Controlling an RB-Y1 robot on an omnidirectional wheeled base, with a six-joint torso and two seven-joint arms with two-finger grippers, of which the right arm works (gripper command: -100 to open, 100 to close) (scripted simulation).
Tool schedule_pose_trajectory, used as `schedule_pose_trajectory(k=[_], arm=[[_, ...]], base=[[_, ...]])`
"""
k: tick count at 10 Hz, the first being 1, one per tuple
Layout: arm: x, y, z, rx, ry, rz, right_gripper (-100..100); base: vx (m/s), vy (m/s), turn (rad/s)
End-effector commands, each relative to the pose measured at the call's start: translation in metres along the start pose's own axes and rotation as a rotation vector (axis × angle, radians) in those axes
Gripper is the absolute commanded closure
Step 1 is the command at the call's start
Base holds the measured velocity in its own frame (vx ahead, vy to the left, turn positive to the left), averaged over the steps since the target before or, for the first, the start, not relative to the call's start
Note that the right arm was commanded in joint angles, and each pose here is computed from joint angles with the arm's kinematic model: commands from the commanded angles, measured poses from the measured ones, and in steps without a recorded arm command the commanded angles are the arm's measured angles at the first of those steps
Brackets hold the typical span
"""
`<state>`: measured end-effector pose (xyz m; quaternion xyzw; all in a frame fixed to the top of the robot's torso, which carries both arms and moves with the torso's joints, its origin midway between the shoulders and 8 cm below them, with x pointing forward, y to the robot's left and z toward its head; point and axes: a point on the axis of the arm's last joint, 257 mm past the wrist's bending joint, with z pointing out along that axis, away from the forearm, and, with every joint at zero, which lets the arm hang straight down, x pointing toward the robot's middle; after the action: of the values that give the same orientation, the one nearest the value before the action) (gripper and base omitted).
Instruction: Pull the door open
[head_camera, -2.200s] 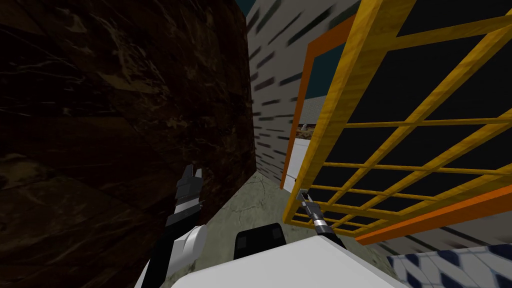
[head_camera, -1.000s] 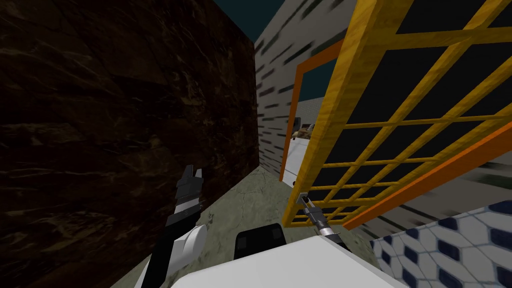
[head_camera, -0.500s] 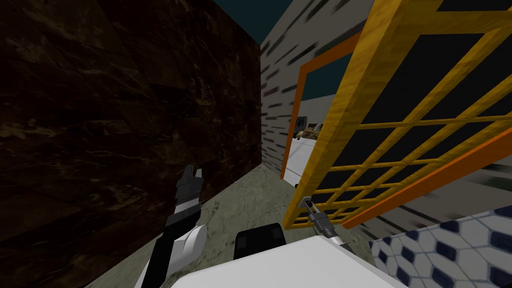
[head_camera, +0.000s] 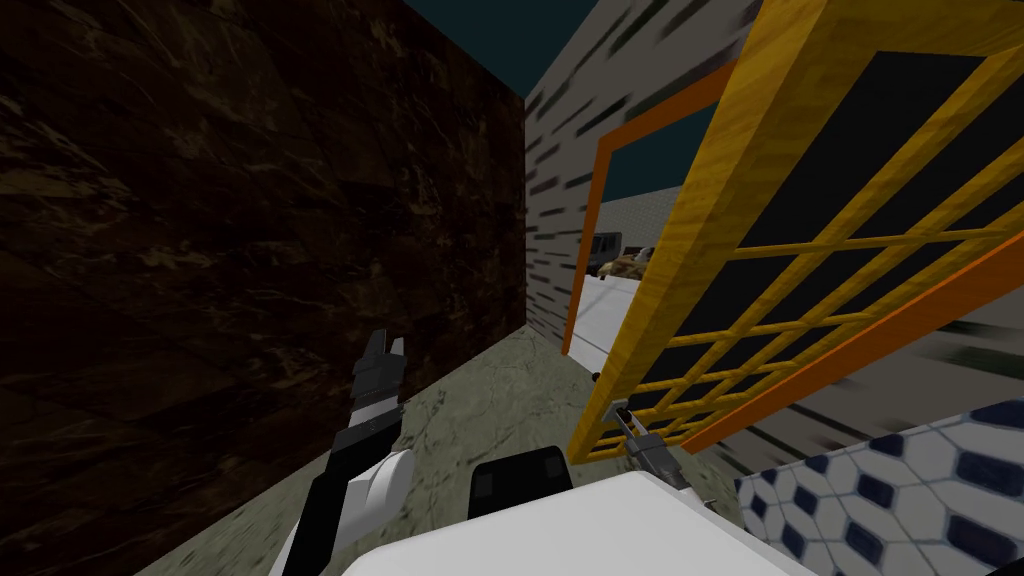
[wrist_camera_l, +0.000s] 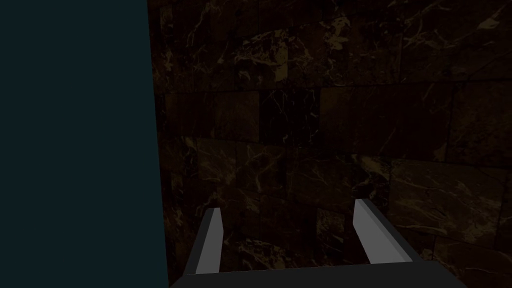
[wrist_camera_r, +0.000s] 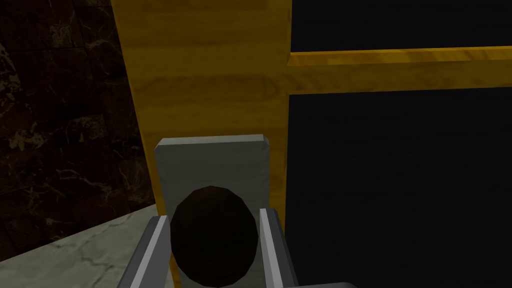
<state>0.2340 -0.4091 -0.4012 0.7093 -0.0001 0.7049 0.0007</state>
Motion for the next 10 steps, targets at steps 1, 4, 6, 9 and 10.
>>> schedule_pose_trajectory(k=[1, 4, 6, 9, 10], arm=[[0.0, 0.0, 0.0, 0.0, 0.0, 0.0, 100], [-0.004, -0.004, -0.0128, 0.023, -0.007, -0.004, 100], [-0.006, -0.007, -0.0202, 0.038, -0.009, -0.006, 100], [-0.008, -0.011, -0.031, 0.061, -0.012, -0.009, 100], [-0.008, -0.011, -0.031, 0.061, -0.012, -0.009, 100]], base=[[-0.047, -0.011, 0.017], [0.05, 0.037, -0.015], [0.058, 0.042, -0.005], [0.034, 0.028, 0.001], [0.031, 0.038, -0.007]])
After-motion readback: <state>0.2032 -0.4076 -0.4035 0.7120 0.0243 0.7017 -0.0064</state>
